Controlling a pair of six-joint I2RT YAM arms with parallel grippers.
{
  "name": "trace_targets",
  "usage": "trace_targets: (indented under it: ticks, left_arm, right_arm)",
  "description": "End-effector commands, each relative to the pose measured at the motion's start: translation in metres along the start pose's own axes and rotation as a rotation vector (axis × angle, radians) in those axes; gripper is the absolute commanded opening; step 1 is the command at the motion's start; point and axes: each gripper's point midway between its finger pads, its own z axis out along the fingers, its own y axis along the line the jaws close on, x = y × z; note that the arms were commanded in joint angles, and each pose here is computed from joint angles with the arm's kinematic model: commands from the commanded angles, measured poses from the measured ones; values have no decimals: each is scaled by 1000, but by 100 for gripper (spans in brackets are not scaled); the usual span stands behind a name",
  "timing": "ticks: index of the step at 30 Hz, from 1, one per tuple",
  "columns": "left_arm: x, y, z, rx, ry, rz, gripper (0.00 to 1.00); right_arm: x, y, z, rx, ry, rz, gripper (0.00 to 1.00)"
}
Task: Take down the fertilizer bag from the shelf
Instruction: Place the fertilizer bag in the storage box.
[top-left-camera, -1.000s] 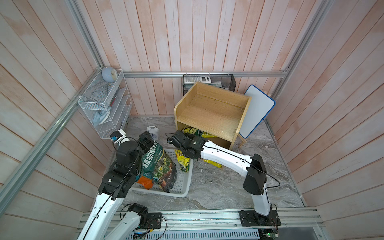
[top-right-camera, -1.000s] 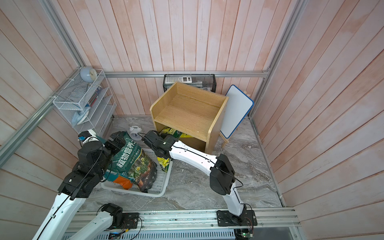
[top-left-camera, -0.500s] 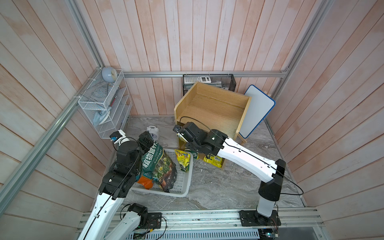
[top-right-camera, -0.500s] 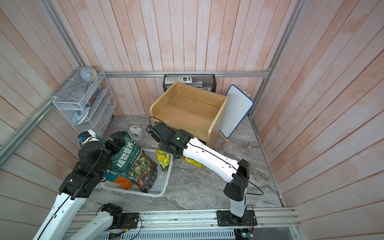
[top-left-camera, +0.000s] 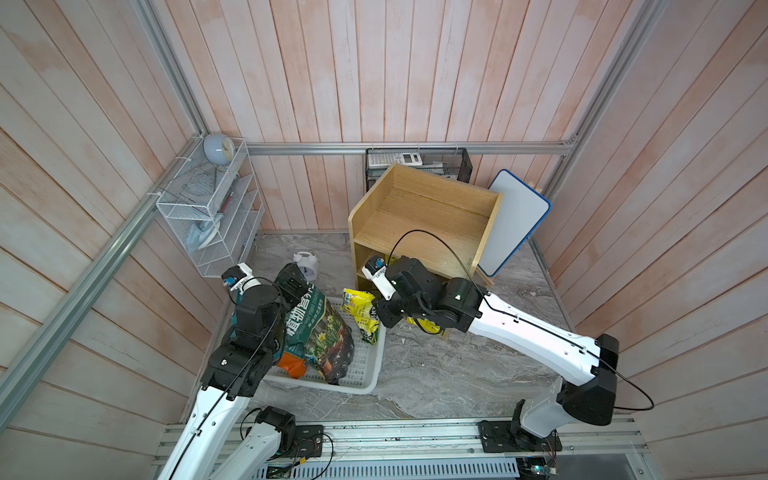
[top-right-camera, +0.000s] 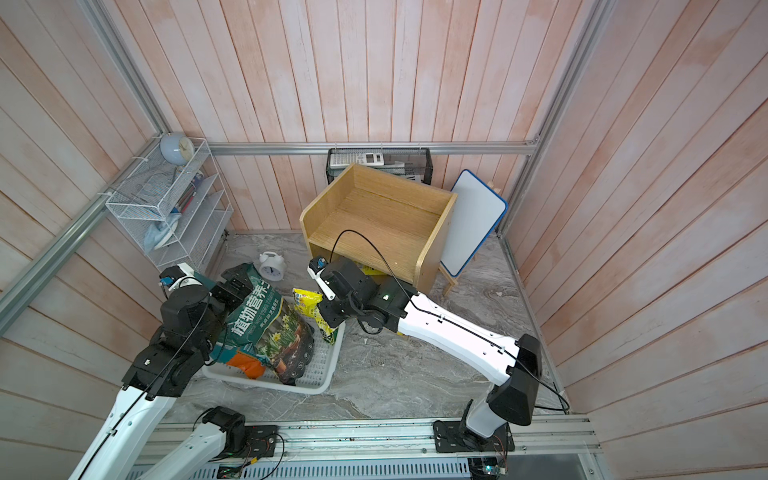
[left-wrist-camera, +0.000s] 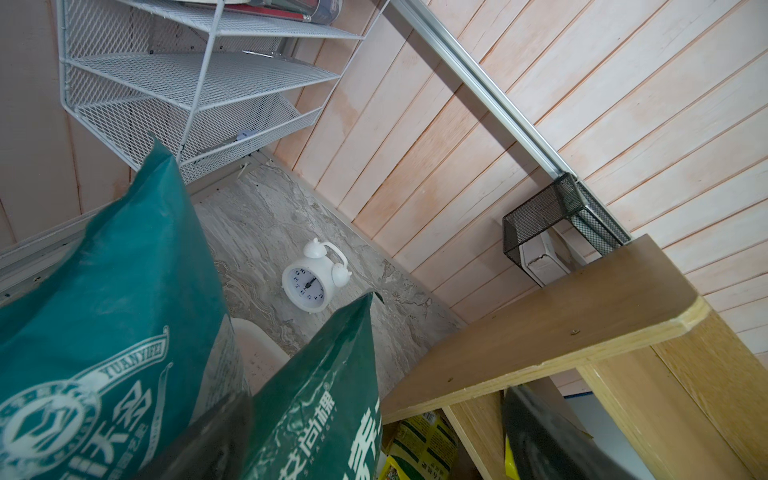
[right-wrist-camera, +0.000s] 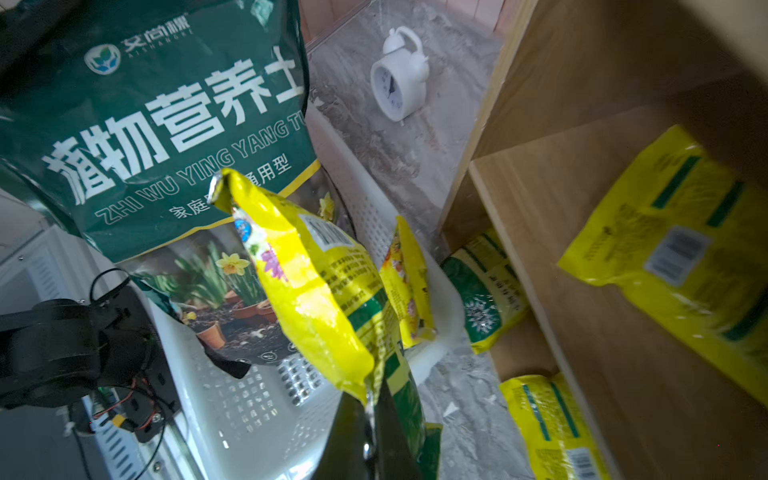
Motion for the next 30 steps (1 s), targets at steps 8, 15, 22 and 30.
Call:
trace_targets:
  ticks: [8,15,22,30]
  left_arm:
    - [0,10,-7,-13,-8,-21,100]
    - [-2,15,-13,-24,-18,-15,100]
    - [-2,16,-13,-25,-23,-15,100]
    - [-2,10,-9,-15,-17,-10,100]
  right_arm:
    - [-28,17,42,-102,-115,376,0]
    - [16,33,103,-167,75,440,0]
    - [52,25,122,-98,210,396,8]
    - [3,12,67,-44,37,133,33]
